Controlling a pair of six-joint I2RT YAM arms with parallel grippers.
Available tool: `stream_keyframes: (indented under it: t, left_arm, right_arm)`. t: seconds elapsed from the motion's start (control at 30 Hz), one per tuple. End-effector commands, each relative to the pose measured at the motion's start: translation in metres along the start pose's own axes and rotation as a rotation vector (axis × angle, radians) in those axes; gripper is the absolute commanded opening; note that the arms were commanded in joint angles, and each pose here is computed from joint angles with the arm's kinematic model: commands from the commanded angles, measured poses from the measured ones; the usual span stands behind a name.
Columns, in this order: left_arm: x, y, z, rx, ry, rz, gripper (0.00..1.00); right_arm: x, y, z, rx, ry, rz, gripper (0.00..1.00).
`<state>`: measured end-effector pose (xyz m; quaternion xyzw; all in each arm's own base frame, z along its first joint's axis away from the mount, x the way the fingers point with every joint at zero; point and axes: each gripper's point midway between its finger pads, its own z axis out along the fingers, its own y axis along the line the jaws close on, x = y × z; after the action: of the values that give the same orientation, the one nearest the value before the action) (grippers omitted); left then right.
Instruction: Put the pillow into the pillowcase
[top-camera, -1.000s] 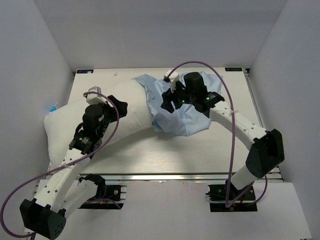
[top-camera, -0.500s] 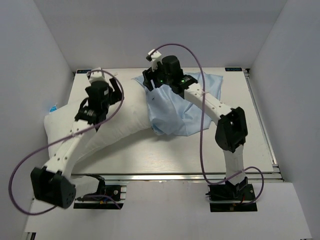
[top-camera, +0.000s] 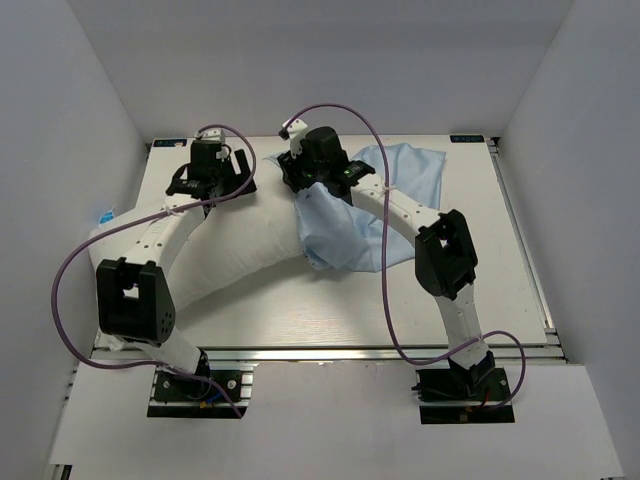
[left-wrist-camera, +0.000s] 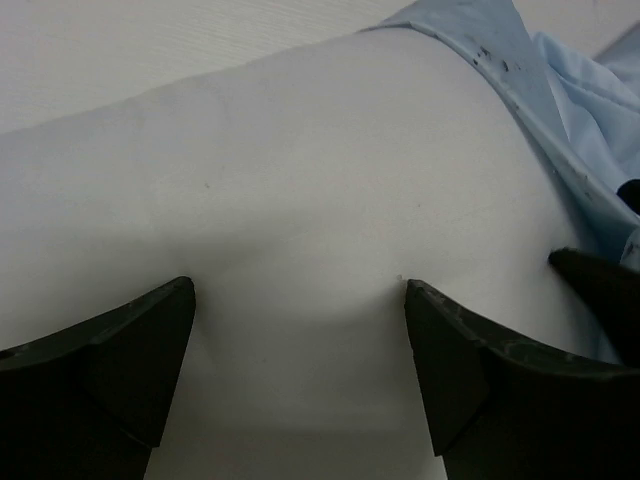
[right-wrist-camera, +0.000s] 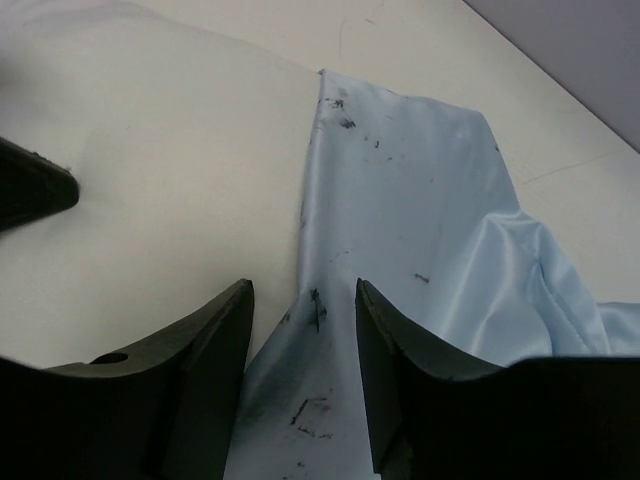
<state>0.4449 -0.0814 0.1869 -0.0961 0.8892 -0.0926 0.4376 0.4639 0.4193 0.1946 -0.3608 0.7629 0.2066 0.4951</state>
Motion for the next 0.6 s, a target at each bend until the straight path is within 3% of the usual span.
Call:
stream_keyframes:
  t: [0.0,0.1,0.13,0.27,0.37,0.57]
  left_arm:
    - [0.033,-0.015,0.000,0.140,0.106,0.015,0.92]
    - [0.056,-0.022,0.008,0.217,0.162,0.018,0.81]
    - [0.062,-0.025,0.009,0.243,0.177,0.019,0.71]
    - [0.111,-0.044,0.009,0.412,0.300,-0.043,0.51]
    - [0.148,-0.041,-0.001,0.447,0.331,-0.110,0.48]
    - [0.191,-0.029,-0.024,0.437,0.364,-0.133,0.48]
  right_arm:
    - [-0.017,-0.006,-0.005,0.045,-0.049,-0.020,0.50]
    - [-0.018,-0.007,-0.010,0.042,-0.053,-0.021,0.46]
    - [-0.018,-0.007,-0.012,0.042,-0.053,-0.019,0.46]
    - [-0.026,-0.011,-0.019,0.051,-0.066,-0.005,0.51]
    - [-0.028,-0.013,-0.030,0.049,-0.068,0.001,0.68]
    - [-0.017,-0.008,-0.045,0.009,-0.047,0.001,0.72]
